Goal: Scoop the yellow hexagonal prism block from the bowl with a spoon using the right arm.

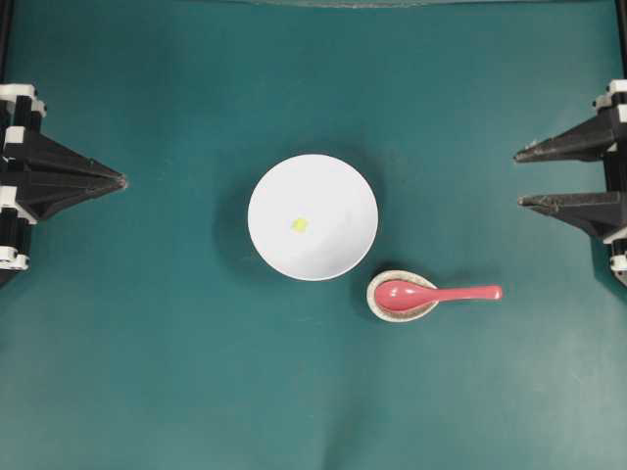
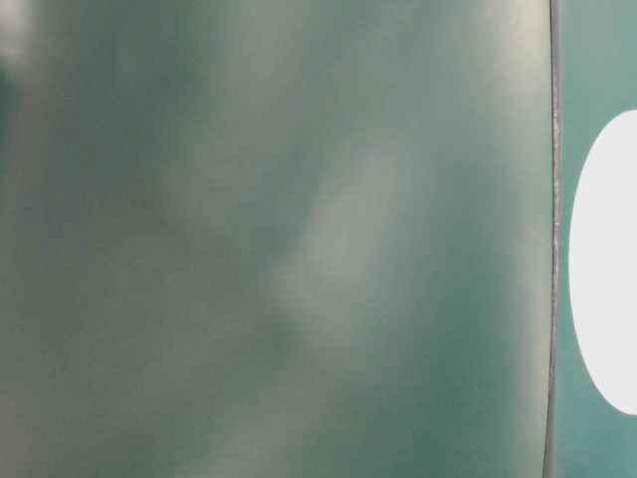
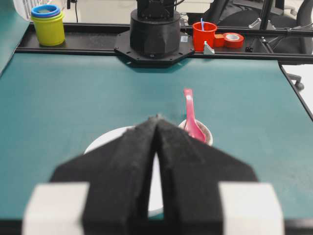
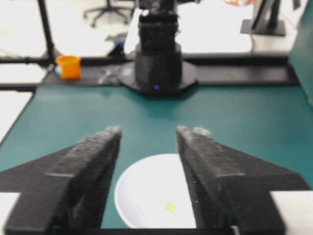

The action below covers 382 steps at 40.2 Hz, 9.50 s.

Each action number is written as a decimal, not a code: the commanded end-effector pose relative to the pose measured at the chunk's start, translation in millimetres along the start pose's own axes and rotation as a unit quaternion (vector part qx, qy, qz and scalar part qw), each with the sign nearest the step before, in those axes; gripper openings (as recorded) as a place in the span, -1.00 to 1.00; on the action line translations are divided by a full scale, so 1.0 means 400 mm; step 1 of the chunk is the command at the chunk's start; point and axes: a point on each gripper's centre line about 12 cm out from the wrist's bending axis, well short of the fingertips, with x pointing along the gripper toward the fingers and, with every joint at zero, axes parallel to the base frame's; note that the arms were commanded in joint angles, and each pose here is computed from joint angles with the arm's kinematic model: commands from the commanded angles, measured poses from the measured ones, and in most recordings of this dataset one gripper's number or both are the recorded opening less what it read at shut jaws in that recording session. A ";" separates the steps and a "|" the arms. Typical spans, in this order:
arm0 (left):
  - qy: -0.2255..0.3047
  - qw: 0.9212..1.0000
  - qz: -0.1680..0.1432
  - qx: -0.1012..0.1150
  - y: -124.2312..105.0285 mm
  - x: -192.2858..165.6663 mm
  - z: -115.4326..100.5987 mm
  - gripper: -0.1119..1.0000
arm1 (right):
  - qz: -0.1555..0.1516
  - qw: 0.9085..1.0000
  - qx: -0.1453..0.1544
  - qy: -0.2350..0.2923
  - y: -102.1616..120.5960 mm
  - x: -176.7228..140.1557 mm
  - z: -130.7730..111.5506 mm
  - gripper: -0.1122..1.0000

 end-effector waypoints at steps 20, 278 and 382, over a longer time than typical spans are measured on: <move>-0.004 1.000 0.000 0.015 0.000 0.005 0.024 -0.79 | -0.006 0.998 0.029 0.053 -0.001 0.040 -0.066 0.24; 0.004 1.000 0.000 0.018 0.000 -0.007 0.036 -0.79 | -0.039 0.934 0.105 0.340 -0.042 0.282 -0.213 -0.37; 0.033 0.999 0.016 0.020 0.015 -0.019 0.028 -0.79 | -0.034 0.897 0.082 0.433 -0.095 0.473 -0.309 -0.37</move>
